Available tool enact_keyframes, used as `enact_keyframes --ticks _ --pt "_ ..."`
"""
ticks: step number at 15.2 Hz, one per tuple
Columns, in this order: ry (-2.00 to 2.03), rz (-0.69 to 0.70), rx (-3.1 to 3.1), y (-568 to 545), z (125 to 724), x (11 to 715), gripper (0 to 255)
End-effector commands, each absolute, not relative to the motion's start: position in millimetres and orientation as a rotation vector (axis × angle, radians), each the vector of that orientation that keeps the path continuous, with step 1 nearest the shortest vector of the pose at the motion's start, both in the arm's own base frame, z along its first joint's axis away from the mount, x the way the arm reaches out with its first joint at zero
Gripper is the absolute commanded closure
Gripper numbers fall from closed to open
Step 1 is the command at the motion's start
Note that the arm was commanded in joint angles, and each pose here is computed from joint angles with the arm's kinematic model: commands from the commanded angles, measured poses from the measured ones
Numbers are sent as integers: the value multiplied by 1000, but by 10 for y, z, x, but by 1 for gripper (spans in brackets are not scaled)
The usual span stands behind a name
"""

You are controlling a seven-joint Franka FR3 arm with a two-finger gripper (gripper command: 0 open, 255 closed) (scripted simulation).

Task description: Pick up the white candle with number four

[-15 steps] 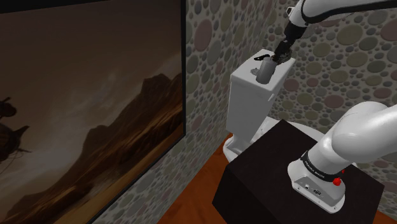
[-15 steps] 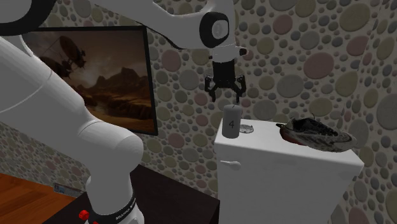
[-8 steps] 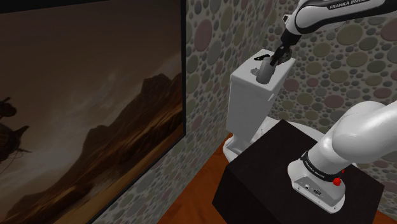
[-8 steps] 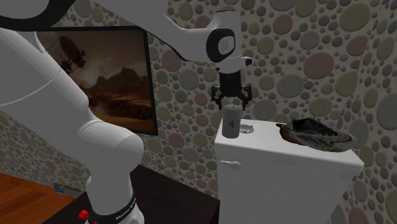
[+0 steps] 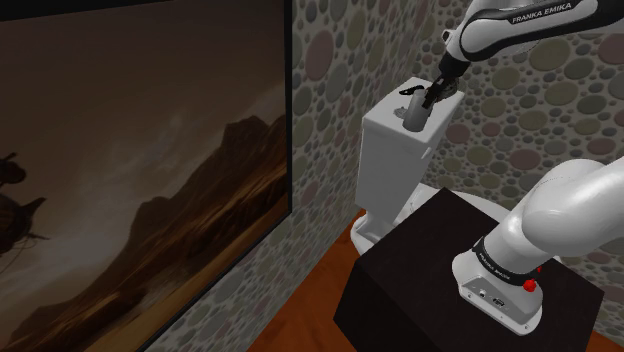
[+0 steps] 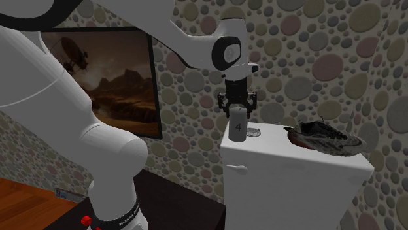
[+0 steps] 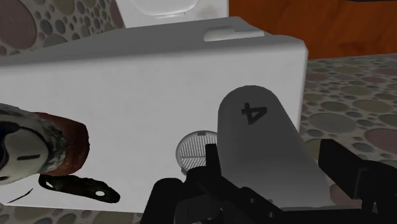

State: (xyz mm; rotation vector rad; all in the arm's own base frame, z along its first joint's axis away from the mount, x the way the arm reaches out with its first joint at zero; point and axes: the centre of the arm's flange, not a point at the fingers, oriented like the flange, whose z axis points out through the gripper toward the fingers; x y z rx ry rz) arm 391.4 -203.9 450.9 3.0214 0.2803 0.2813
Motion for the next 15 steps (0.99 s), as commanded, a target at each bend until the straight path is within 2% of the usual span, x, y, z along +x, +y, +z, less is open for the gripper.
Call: enact_keyframes --ticks 1,6,15 --pt "280 278 3022 -2039 4499 3913 255" --pt "280 279 3022 -2038 4492 3916 255" --pt "280 279 3022 -2038 4968 3916 255"
